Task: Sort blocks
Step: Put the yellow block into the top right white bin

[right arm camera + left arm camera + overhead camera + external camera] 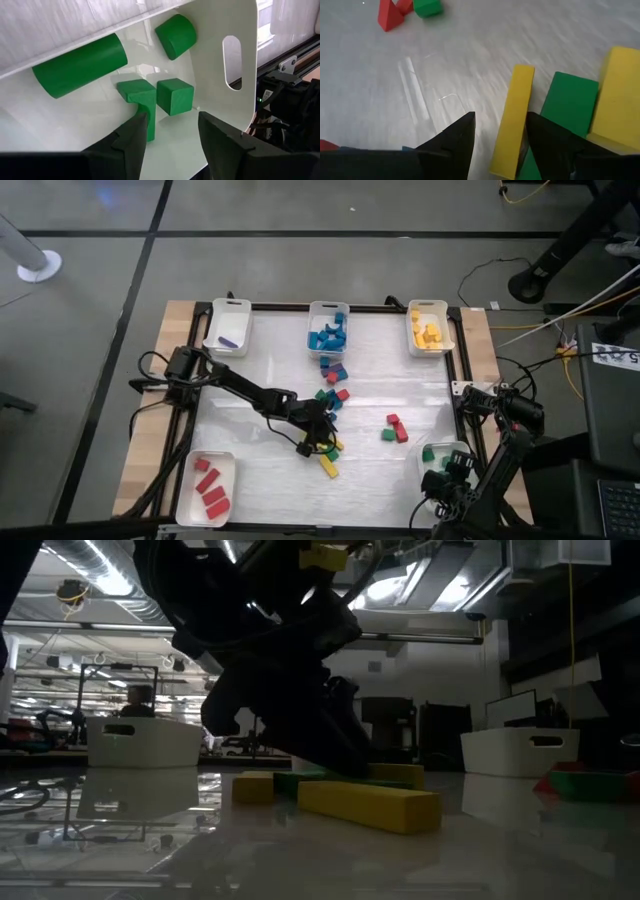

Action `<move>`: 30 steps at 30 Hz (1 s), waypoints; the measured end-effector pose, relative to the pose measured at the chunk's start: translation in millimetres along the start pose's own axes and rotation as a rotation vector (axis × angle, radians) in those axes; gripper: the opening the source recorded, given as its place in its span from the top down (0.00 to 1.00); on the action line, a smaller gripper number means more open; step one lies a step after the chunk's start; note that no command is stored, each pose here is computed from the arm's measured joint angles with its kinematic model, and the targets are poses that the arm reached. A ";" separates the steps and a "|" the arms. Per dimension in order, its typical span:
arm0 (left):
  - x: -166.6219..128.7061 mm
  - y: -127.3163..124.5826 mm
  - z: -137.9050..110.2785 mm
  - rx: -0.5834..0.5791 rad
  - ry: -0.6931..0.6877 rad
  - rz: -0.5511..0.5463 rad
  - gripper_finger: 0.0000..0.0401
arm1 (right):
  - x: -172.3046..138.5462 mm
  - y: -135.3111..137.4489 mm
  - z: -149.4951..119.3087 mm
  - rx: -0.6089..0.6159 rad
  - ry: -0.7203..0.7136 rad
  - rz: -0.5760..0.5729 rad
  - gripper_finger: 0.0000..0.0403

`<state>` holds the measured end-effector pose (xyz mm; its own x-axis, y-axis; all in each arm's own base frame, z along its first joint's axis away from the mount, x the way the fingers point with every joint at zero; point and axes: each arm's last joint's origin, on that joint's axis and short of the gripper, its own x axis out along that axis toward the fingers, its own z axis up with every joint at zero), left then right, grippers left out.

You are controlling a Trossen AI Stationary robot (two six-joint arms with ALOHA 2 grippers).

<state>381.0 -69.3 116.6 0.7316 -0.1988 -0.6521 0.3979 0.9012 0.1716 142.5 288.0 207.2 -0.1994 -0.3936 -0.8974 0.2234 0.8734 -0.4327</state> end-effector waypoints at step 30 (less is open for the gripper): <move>-2.9 10.7 31.6 0.003 -0.068 0.013 0.89 | -31.8 -57.5 69.6 0.050 0.185 0.244 0.55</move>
<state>400.6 -71.2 143.7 0.7726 -0.2127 -0.5981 0.3894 0.9030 0.1818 202.3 230.3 254.6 -0.3033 -0.1106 -0.9465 0.3318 0.9188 -0.2137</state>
